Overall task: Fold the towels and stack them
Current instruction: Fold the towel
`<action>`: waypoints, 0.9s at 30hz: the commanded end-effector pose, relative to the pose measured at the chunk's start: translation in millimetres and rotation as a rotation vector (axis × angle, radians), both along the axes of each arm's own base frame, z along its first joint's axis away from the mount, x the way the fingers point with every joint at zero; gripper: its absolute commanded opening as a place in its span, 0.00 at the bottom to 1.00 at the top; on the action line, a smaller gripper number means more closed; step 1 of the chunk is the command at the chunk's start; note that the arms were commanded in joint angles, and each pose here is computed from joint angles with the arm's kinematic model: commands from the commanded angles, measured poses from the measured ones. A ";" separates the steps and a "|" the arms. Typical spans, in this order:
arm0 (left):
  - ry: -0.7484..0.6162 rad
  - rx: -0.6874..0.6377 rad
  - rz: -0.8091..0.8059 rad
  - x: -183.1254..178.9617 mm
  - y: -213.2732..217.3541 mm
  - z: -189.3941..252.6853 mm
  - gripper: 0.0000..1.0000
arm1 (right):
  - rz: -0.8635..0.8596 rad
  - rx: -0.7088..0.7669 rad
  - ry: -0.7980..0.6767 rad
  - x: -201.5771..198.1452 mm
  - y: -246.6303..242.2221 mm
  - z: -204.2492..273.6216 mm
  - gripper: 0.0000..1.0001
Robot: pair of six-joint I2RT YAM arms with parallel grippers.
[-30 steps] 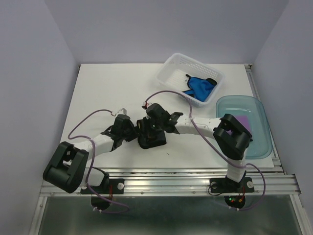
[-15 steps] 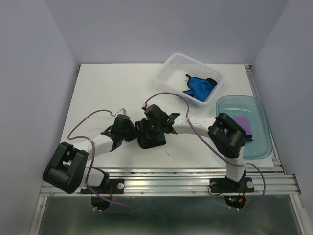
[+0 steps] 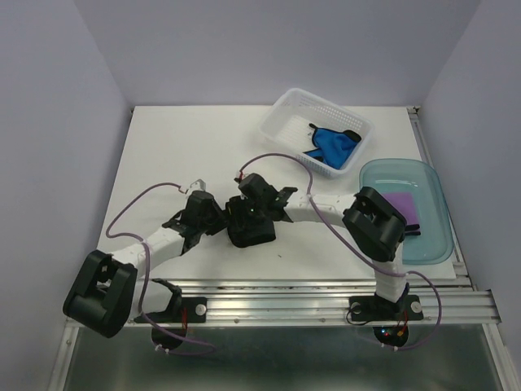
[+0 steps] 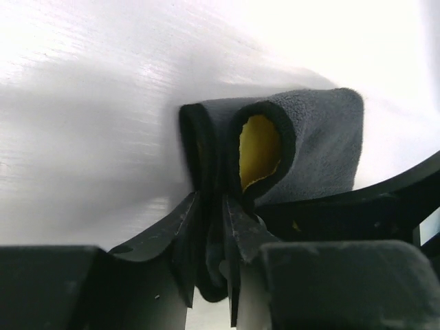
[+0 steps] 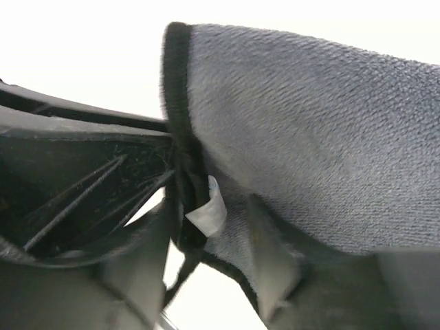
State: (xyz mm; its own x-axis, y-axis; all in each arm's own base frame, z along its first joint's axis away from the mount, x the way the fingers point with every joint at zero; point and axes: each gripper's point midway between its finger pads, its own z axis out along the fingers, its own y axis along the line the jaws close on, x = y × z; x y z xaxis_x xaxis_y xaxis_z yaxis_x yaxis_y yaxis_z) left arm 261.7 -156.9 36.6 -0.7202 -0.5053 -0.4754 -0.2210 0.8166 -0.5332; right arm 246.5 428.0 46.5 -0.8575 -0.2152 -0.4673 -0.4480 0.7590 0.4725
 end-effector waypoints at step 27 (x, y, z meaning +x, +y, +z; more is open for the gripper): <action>-0.095 0.138 -0.001 51.5 -0.1 45.1 0.62 | -0.299 0.104 -0.234 63.4 -80.7 97.5 0.75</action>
State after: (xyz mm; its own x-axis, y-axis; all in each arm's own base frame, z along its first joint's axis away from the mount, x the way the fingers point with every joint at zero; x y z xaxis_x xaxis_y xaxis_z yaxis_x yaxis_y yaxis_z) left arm 299.8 -158.3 76.2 -0.6861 -0.4597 -0.5639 -0.1899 0.8614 -0.4711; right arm 299.3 346.0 144.8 -0.7331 0.0227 -0.6798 -0.3325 0.8599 0.3873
